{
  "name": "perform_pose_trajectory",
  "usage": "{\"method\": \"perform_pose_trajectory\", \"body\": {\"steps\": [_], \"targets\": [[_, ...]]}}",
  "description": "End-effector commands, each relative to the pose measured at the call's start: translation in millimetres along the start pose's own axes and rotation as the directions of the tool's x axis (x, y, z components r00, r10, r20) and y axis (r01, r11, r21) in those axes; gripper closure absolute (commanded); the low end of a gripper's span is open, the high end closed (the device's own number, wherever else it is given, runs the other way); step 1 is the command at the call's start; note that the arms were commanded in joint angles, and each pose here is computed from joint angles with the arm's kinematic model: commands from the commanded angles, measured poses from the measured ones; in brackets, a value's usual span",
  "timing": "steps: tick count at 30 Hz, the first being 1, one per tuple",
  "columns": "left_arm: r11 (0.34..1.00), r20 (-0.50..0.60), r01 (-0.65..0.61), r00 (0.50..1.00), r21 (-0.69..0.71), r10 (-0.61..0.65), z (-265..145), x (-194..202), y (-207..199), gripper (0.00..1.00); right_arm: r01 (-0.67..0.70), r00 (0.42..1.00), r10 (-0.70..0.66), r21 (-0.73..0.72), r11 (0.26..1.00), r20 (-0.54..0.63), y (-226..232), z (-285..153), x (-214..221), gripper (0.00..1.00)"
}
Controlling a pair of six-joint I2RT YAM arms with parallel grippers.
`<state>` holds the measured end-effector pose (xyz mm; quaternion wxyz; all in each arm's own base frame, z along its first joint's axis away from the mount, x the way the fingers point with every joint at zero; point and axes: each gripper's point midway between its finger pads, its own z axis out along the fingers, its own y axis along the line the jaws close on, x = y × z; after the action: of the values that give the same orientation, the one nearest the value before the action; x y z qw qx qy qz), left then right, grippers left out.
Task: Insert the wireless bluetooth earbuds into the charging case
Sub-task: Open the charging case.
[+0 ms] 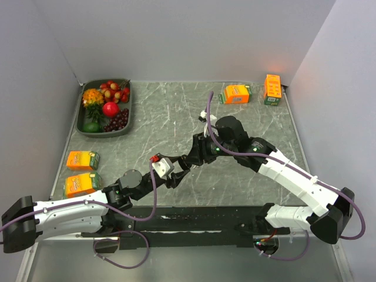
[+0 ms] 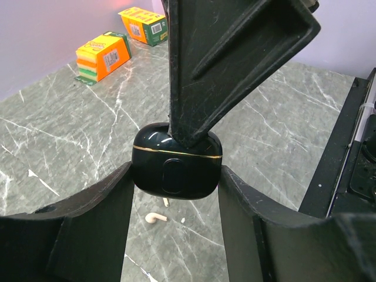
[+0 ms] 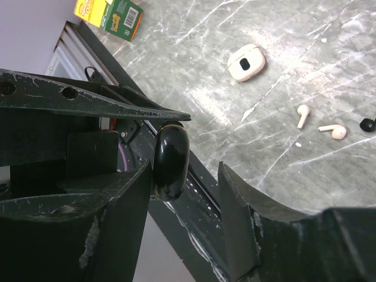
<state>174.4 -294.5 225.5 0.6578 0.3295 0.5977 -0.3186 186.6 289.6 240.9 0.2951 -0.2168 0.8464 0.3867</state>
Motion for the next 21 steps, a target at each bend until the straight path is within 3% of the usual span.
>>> {"method": "perform_pose_trajectory", "body": {"steps": [1,14,17,18,21], "targets": [[1.0,0.12,0.019,0.993,0.009,-0.02,5.1,-42.0,-2.2,0.99,0.024,0.999,-0.024,-0.021,0.999,0.023,7.8,-1.5,-8.4,0.49],[1.0,0.121,0.023,0.992,0.014,-0.025,5.2,-42.0,-3.5,0.99,0.026,1.0,-0.026,-0.042,0.999,-0.001,10.4,3.5,-5.5,0.51],[1.0,0.119,0.022,0.993,0.015,-0.023,5.5,-41.9,-4.0,0.99,0.025,1.0,-0.024,-0.042,0.999,0.014,10.5,2.1,-6.4,0.6],[1.0,0.121,0.023,0.992,0.012,-0.025,5.3,-42.3,-3.2,0.99,0.023,1.0,-0.023,-0.042,0.999,0.011,10.1,2.3,-6.0,0.7],[1.0,0.122,0.022,0.992,0.012,-0.024,5.3,-42.7,-3.4,0.99,0.021,1.0,-0.02,-0.057,0.998,0.016,12.8,1.7,-5.6,0.86]]}}
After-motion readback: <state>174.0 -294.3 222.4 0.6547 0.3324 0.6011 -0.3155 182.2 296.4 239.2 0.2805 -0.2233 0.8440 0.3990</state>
